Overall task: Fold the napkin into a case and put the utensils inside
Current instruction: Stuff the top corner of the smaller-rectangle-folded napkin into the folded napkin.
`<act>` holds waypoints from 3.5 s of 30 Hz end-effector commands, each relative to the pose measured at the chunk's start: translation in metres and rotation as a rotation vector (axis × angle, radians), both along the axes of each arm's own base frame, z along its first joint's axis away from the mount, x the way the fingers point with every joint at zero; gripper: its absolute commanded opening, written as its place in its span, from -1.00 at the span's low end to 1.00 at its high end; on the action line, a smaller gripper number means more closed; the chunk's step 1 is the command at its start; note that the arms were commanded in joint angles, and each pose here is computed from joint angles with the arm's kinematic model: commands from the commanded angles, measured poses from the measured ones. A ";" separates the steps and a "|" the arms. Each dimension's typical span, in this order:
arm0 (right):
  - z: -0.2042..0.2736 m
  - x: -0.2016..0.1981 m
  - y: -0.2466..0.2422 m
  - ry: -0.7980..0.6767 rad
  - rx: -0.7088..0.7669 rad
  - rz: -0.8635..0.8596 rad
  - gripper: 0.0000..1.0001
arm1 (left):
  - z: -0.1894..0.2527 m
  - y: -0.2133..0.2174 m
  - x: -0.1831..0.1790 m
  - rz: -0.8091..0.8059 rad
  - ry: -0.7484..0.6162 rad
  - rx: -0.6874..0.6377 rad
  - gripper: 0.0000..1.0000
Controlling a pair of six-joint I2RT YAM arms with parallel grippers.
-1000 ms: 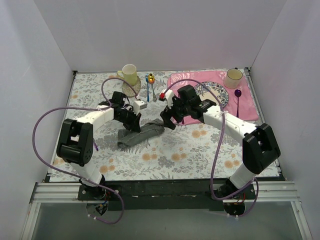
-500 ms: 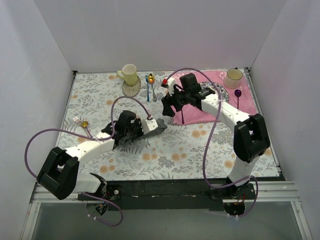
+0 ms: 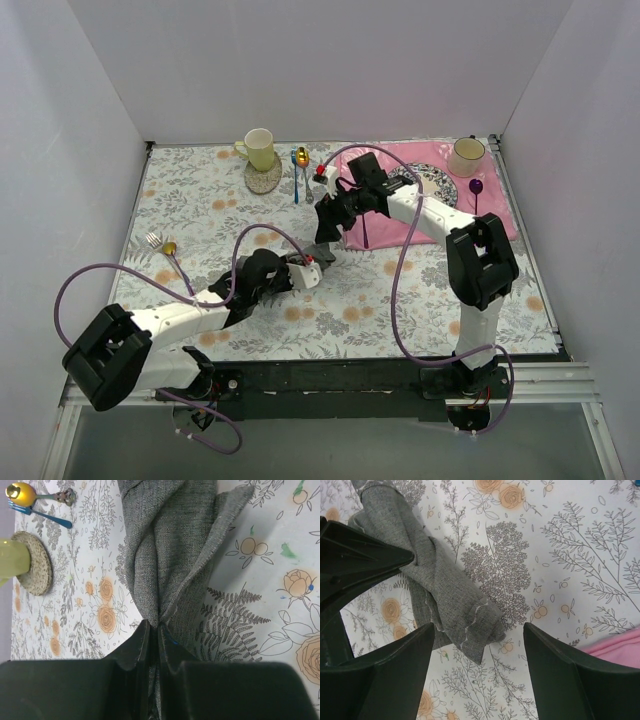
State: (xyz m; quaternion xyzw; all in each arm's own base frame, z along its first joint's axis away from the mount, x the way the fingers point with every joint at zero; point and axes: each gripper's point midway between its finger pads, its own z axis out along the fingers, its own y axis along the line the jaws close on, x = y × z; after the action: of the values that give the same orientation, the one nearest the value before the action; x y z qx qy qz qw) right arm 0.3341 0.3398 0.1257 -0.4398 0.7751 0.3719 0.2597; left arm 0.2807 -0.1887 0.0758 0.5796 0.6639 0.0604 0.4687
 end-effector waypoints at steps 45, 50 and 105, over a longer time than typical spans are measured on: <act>-0.007 -0.040 0.014 -0.345 -0.073 0.137 0.58 | -0.045 -0.002 -0.005 0.153 1.219 -0.367 -1.00; -0.024 -0.043 0.020 -0.361 -0.106 0.172 0.58 | -0.045 -0.001 -0.005 0.159 1.227 -0.375 -1.00; -0.087 -0.042 0.007 -0.688 -0.330 0.051 -0.97 | -0.053 -0.037 -0.001 0.236 1.244 -0.480 0.08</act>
State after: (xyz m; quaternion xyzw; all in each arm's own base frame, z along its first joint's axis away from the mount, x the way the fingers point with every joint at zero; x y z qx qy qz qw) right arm 0.2925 0.3557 0.0375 -0.6065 0.6653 0.0879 0.4264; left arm 0.2807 -0.2289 0.0368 0.3000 0.8472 -0.4280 0.0952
